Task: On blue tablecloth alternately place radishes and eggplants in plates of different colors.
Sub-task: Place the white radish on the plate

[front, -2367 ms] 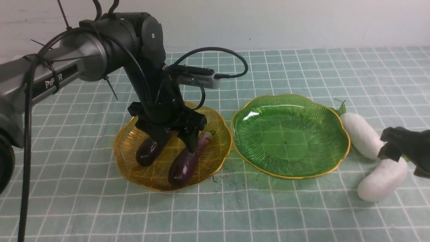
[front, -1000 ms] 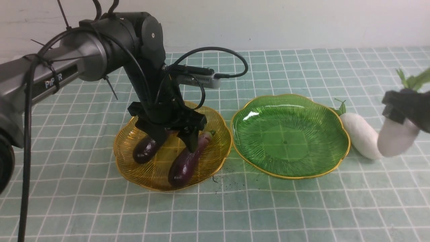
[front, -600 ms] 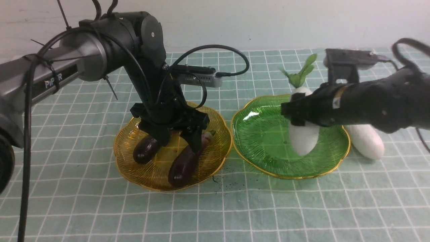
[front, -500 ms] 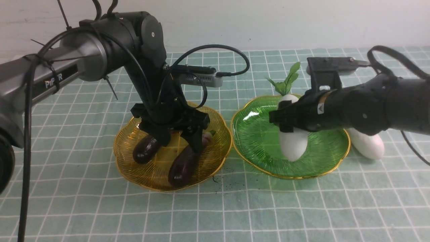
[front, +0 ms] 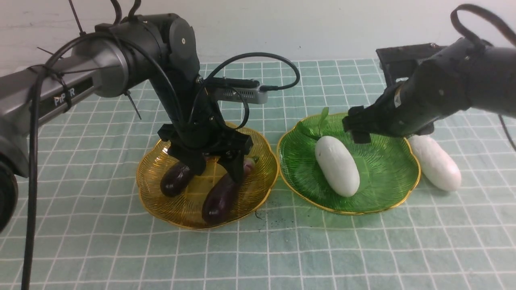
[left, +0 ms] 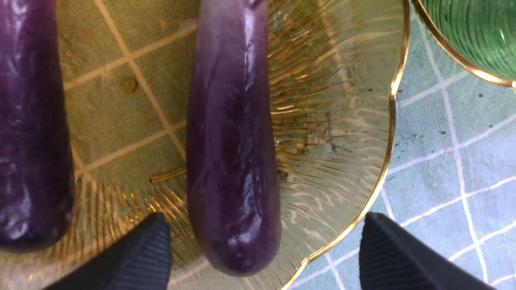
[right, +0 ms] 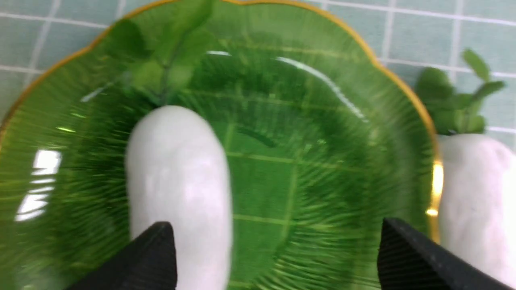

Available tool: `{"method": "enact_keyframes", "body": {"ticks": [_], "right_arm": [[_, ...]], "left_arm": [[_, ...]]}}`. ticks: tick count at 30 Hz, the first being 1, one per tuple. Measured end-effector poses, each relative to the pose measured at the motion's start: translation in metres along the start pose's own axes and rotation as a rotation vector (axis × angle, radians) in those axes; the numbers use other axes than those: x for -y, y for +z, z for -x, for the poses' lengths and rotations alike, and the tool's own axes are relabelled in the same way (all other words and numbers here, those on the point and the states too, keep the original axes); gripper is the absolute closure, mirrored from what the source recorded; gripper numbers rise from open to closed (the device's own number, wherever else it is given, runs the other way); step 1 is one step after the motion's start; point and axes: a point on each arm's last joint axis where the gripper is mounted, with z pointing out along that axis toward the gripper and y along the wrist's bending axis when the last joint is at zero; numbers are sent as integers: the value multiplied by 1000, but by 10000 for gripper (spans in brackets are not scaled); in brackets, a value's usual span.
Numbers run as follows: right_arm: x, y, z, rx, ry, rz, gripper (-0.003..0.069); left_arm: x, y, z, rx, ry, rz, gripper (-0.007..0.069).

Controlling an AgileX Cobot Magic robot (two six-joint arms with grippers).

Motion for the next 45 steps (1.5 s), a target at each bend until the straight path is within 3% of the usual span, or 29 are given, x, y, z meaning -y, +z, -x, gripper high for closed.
{"method": "enact_keyframes", "body": {"ticks": [9,12,29,45], "right_arm": [[65,6,0,-151,106,-162,72],[87,30,-13,-257,135,-209,95],[88,70,-28,-375,36,-199,111],[86,95,-35,-399,-174,-153,135]], "left_arm": [[0,0,0,1,0,0,62],[0,0,0,1,0,0,62],[0,0,0,1,0,0,62],[0,0,0,4,0,0,62]]}}
